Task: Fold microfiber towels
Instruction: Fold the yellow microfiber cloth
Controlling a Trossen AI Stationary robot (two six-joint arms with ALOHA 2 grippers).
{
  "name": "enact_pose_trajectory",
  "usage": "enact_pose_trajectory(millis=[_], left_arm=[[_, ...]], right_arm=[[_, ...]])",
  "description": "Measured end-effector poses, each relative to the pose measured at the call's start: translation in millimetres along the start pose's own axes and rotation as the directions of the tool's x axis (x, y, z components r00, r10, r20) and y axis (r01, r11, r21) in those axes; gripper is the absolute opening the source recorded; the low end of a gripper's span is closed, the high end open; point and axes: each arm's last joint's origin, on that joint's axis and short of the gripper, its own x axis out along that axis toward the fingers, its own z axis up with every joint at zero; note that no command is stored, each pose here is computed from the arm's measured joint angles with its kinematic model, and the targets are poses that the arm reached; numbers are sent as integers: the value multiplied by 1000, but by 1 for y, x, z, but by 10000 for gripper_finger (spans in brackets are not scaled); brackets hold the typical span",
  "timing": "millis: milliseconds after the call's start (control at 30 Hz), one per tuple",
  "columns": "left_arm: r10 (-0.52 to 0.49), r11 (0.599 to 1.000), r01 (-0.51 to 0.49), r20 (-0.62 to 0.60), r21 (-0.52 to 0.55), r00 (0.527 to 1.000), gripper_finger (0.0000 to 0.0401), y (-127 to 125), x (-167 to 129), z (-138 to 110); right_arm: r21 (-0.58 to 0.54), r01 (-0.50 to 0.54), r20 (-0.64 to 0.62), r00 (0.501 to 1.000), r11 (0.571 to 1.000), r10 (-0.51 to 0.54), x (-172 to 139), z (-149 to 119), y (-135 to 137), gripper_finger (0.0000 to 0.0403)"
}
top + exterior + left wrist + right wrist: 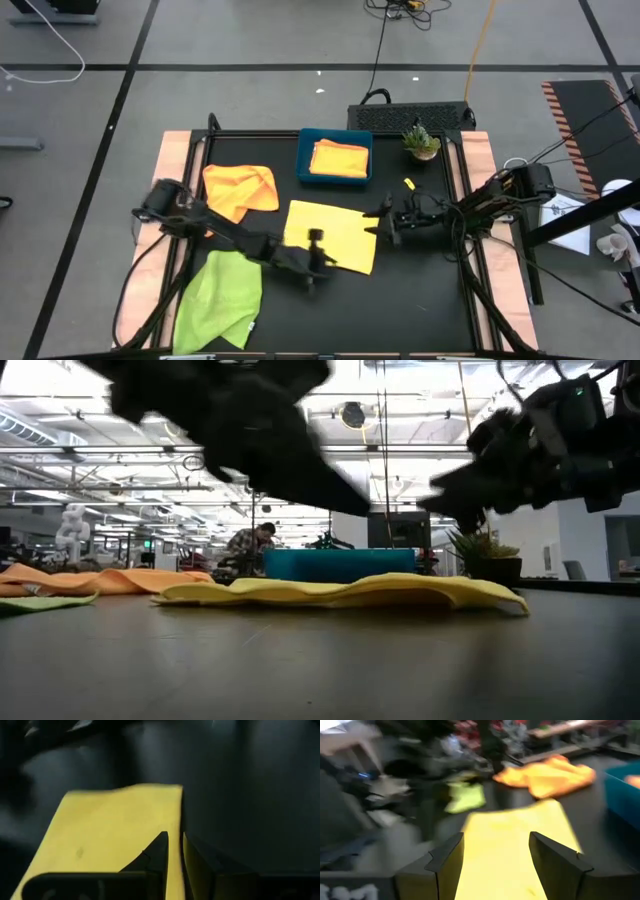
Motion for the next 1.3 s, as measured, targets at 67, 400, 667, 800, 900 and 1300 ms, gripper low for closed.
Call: enact_pose_trajectory(millis=[67, 400, 667, 800, 900, 1300], left_arm=[[-5, 998, 9, -76, 56, 997, 65, -3, 16, 8], [36, 976, 21, -256, 215, 966, 179, -14, 53, 43], [109, 946, -15, -272, 324, 956, 238, -31, 73, 24], [272, 914, -159, -271, 373, 923, 229, -28, 80, 16], [292, 911, -172, -289, 376, 912, 211, -21, 85, 10], [238, 949, -161, -284, 270, 929, 12, -13, 84, 14]], right_arm=[[2, 24, -32, 999, 1000, -24, -1, -3, -3, 215], [8, 23, -64, 998, 1000, -22, 0, -6, -2, 215], [-25, 16, -33, 999, 1000, -17, -1, -2, -1, 215], [-28, 14, -27, 1000, 1000, -14, -1, -1, -1, 215], [-27, 12, -28, 1000, 1000, -12, -1, -1, -1, 215], [-80, -16, -201, 980, 997, 0, -9, -21, -1, 215]])
